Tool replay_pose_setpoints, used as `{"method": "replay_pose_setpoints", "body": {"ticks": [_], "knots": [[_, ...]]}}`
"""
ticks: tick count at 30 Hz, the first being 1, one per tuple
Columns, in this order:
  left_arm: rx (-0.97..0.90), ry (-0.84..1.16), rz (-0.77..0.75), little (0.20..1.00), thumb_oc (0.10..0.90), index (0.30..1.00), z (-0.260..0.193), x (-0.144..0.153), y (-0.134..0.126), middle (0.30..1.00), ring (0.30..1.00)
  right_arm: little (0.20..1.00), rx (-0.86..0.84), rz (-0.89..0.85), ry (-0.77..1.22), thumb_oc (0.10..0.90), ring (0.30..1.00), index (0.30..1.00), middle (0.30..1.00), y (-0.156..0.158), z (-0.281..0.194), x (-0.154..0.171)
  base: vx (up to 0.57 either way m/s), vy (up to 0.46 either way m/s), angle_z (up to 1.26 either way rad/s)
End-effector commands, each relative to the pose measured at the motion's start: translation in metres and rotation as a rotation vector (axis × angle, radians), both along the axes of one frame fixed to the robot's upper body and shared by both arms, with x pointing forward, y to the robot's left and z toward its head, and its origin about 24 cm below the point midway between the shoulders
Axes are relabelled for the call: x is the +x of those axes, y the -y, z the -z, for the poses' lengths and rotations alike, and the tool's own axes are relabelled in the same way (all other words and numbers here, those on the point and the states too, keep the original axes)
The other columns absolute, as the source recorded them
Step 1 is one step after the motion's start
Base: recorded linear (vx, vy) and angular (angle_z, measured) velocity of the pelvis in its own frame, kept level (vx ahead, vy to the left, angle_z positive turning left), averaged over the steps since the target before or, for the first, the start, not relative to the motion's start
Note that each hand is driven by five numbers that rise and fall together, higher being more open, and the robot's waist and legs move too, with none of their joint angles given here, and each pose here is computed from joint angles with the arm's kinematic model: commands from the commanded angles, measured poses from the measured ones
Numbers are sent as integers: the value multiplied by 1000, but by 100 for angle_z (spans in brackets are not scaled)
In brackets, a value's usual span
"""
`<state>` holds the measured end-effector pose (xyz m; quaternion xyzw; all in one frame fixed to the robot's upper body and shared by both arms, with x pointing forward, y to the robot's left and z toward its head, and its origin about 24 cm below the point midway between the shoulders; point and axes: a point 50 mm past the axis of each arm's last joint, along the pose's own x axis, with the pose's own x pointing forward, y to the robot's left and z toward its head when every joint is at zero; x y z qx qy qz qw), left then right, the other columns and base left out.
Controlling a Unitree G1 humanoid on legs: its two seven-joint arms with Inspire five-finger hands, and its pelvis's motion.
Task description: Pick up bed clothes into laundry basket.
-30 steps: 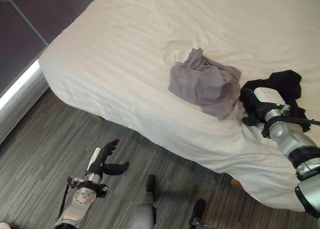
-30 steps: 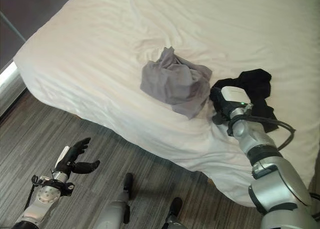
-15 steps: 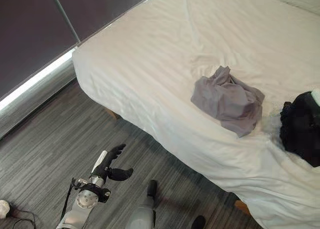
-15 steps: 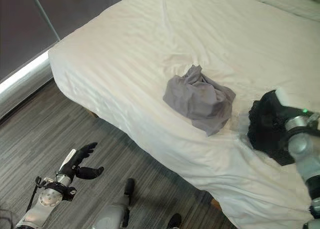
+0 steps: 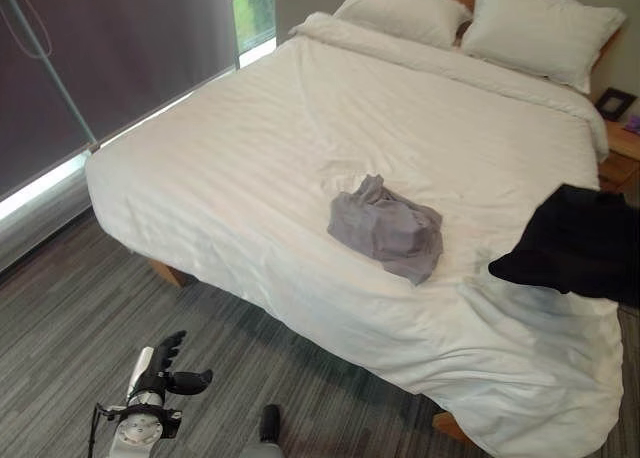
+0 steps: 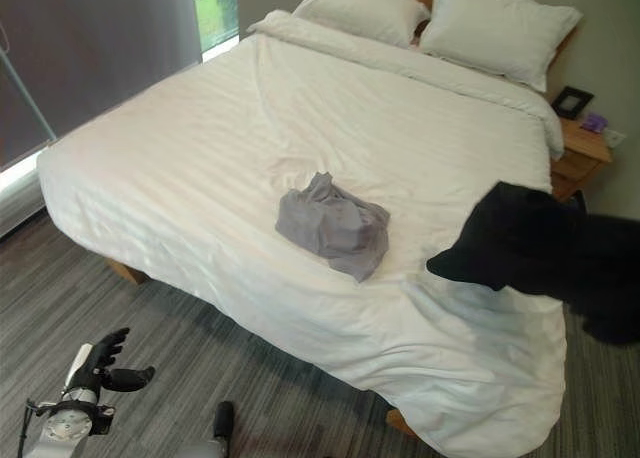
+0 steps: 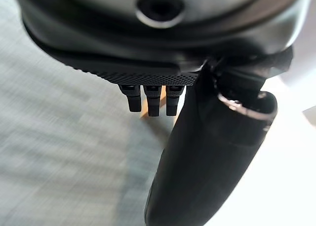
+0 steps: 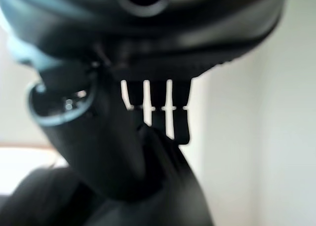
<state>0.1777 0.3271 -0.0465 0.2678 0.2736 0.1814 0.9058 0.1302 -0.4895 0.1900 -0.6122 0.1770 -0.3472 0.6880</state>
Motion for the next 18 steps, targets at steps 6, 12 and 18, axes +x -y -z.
{"method": "replay_pose_setpoints", "body": {"ticks": [6, 12, 18], "knots": [[478, 810, 138, 900, 800, 900, -218, 122, 5, 900, 900, 300, 326, 254, -5, 400, 300, 300, 300, 3, 114, -24, -17, -99, -25], [571, 933, 238, 900, 800, 900, -270, 168, 52, 900, 900, 300, 609, 334, -44, 400, 300, 300, 300, -32, 194, -23, -20, -64, -18], [731, 967, 135, 900, 800, 900, -306, 163, 29, 900, 900, 300, 795, 290, -183, 400, 300, 300, 300, -82, 250, -24, 28, -49, -45]]}}
